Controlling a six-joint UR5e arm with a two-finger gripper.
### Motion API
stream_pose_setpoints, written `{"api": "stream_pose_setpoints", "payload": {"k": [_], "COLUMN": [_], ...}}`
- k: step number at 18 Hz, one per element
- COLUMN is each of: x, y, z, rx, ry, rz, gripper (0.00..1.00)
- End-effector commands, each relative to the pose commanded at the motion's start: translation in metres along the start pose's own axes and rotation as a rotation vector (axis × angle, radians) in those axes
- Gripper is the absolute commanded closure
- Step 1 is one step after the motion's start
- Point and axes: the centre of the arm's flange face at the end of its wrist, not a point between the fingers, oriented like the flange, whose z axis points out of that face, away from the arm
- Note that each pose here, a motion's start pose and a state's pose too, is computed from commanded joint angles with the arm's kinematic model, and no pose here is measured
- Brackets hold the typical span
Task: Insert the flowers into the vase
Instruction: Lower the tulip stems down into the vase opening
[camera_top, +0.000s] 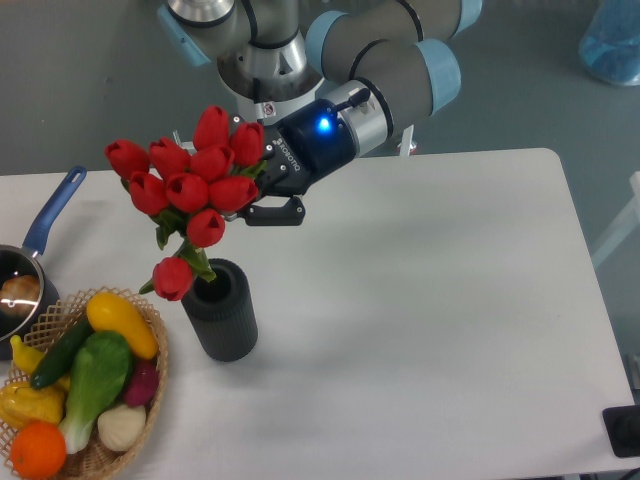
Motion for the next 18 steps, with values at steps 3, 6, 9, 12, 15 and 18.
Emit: {"api": "stream_pose_setpoints", "payload": {"k": [3, 6, 9, 12, 15, 18], "x": [-0.001, -0.004, -0.008, -0.011, -0.009, -0.011], "y": [0.009, 0.015, 0.022, 0.041, 0.058, 0.066], "z": [0.001, 0.003, 0.005, 0.007, 0.009, 0.01], "rx": [-0.002, -0.003, -0.006, -0.018, -0.046, -0.064], "ry": [0.001, 0.006, 0.007, 0.007, 0.003, -0.001], "rz": [0.002, 0.012, 0.006, 0.022, 0.028, 0.027], "gripper": [0.97, 0.97, 0.97, 0.96, 0.96, 0.96]}}
